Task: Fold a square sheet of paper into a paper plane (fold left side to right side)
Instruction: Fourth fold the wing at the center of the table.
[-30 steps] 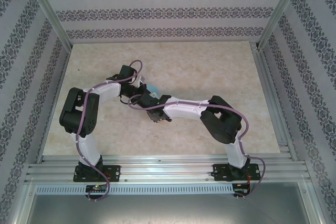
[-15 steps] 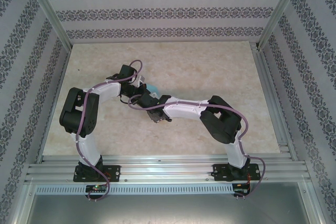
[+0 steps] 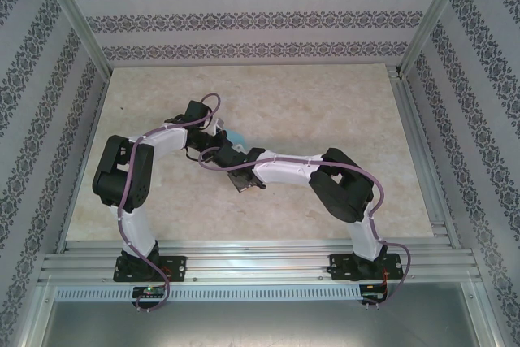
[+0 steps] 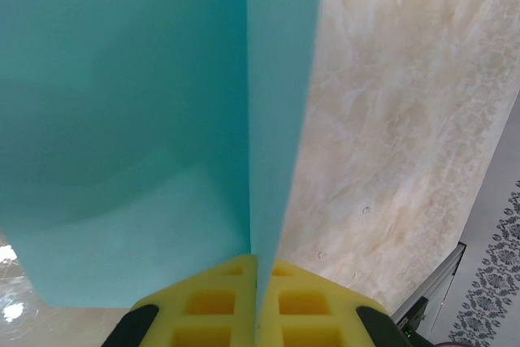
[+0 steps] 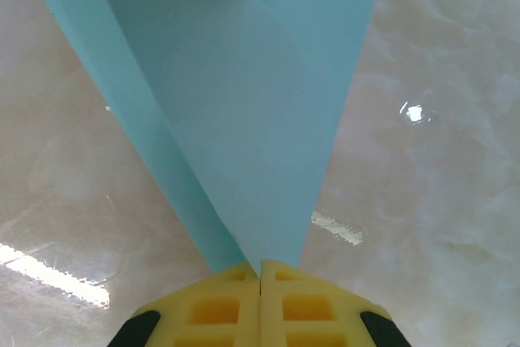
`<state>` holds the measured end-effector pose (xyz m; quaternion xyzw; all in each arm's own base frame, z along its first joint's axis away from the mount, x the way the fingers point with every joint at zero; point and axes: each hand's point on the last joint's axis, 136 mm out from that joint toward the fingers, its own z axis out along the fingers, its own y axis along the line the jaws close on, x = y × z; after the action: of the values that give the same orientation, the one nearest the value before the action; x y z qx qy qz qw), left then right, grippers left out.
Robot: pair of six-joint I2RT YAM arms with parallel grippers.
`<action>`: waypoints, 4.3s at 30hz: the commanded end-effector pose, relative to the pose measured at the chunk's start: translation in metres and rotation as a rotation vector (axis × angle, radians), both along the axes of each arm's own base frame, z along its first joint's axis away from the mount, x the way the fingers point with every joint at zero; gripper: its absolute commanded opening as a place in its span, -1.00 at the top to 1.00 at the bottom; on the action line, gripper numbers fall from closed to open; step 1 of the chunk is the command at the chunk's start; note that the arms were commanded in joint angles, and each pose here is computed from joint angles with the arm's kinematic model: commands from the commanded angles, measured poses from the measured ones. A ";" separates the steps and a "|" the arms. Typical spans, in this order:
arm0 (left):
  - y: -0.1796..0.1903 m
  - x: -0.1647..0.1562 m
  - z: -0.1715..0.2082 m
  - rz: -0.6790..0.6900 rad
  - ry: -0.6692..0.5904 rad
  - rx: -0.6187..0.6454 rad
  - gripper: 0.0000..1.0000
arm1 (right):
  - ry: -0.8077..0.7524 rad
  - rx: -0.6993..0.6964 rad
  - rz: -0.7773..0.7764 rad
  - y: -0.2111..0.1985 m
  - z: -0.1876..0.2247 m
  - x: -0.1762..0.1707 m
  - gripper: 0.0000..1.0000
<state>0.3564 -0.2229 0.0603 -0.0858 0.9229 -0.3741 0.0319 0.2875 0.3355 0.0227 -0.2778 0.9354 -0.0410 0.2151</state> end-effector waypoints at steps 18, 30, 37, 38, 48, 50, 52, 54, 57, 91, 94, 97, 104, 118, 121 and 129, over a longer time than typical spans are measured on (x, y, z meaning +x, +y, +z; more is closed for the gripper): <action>-0.006 0.003 0.001 -0.020 -0.005 -0.003 1.00 | 0.045 -0.041 -0.019 -0.025 -0.009 -0.008 0.69; -0.008 0.009 -0.003 -0.024 0.003 0.001 1.00 | 0.095 0.025 -0.034 -0.023 -0.012 -0.016 0.87; -0.008 0.012 0.000 -0.025 -0.001 0.004 1.00 | 0.104 0.022 -0.034 -0.030 -0.010 -0.020 0.79; -0.008 0.012 -0.001 -0.024 0.001 0.006 1.00 | 0.108 0.023 -0.035 -0.030 -0.011 -0.021 0.79; -0.010 0.016 0.000 -0.022 -0.001 0.006 1.00 | 0.141 0.035 -0.032 -0.032 -0.017 -0.031 0.91; -0.010 0.017 -0.001 -0.021 0.001 0.007 1.00 | 0.149 0.042 -0.032 -0.032 -0.018 -0.033 1.00; -0.010 0.018 0.000 -0.023 0.000 0.003 1.00 | 0.162 0.053 -0.031 -0.031 -0.019 -0.035 1.00; -0.011 0.018 0.001 -0.024 0.001 0.001 1.00 | 0.175 0.071 -0.030 -0.029 -0.019 -0.038 1.00; -0.011 0.017 0.002 -0.028 0.003 0.001 1.00 | 0.184 0.122 -0.027 -0.025 -0.014 -0.039 0.80; -0.012 0.010 0.005 -0.064 0.026 0.001 1.00 | 0.067 0.129 0.092 -0.003 0.004 0.022 0.29; -0.012 0.010 0.005 -0.063 0.026 0.000 1.00 | 0.074 0.126 0.089 -0.005 0.000 0.021 0.48; -0.012 0.011 0.006 -0.063 0.025 0.000 1.00 | 0.072 0.126 0.087 -0.007 -0.002 0.022 0.73; -0.011 0.015 0.022 -0.076 -0.013 0.006 0.55 | 0.091 0.182 0.106 -0.002 0.010 0.016 1.00; 0.046 0.017 0.094 0.101 -0.250 0.005 -0.33 | 0.246 0.371 0.068 0.001 0.020 -0.016 1.00; 0.042 0.009 0.081 0.130 -0.224 -0.057 -0.12 | 0.252 0.377 0.060 0.000 0.018 -0.015 1.00; 0.005 -0.010 0.027 0.090 -0.106 -0.109 0.69 | 0.267 0.435 0.014 -0.004 0.012 -0.013 1.00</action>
<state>0.3349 -0.1936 0.0761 -0.1324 0.9085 -0.3898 0.0717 0.2705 0.3272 0.0221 -0.2527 0.9435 0.1694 0.1312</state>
